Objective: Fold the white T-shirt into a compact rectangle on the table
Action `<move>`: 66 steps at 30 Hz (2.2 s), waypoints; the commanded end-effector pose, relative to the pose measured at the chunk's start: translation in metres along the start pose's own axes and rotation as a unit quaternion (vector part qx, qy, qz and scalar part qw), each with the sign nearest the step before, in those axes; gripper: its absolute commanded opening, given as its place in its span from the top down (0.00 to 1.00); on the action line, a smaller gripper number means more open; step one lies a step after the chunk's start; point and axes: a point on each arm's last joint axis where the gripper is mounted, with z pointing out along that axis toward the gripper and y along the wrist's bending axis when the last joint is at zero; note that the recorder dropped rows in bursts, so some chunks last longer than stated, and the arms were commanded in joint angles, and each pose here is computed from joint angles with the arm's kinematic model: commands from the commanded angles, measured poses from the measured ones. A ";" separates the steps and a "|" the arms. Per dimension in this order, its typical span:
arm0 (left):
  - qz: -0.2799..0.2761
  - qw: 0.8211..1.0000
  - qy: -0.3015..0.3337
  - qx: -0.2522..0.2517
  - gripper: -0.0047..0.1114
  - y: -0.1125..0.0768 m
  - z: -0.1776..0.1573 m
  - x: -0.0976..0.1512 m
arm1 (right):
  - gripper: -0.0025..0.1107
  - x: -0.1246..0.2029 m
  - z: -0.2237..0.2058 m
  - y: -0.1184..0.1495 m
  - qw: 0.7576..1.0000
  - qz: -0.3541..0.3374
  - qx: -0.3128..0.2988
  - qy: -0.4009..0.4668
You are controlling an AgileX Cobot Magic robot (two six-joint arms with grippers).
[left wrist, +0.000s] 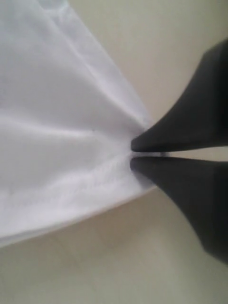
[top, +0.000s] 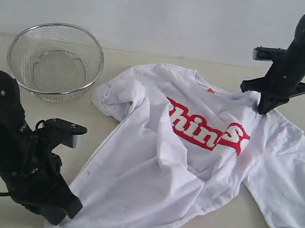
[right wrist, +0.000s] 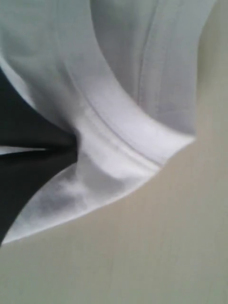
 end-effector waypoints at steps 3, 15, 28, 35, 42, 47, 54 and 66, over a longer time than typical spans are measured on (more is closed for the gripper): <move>-0.016 1.000 -0.001 -0.020 0.92 0.004 -0.002 0.001 | 0.98 0.003 0.027 -0.039 0.999 0.018 0.033 -0.004; 0.004 0.998 -0.032 -0.055 0.92 0.006 -0.019 -0.008 | 0.98 -0.004 -0.017 -0.070 0.996 0.049 0.048 -0.052; 0.096 0.988 -0.122 -0.003 0.92 -0.024 -0.045 -0.036 | 0.98 -0.005 -0.181 -0.042 0.982 0.027 0.007 -0.188; 0.137 0.975 -0.175 0.012 0.92 -0.046 -0.034 -0.050 | 0.98 0.032 -0.179 -0.030 0.992 0.032 -0.016 -0.121; 0.145 0.977 -0.152 0.033 0.92 -0.047 -0.019 -0.060 | 0.98 0.092 -0.146 -0.015 0.998 0.042 -0.050 -0.004; 0.154 0.975 -0.126 0.093 0.92 -0.052 0.002 -0.062 | 0.98 0.123 -0.113 -0.008 0.993 0.054 -0.072 0.070; 0.146 0.978 -0.114 0.094 0.92 -0.048 0.013 -0.062 | 0.98 0.146 -0.076 -0.006 0.993 0.063 -0.066 0.076; 0.128 0.989 -0.051 0.049 0.92 -0.035 0.030 -0.054 | 0.98 0.149 -0.068 -0.003 0.993 0.066 -0.080 0.064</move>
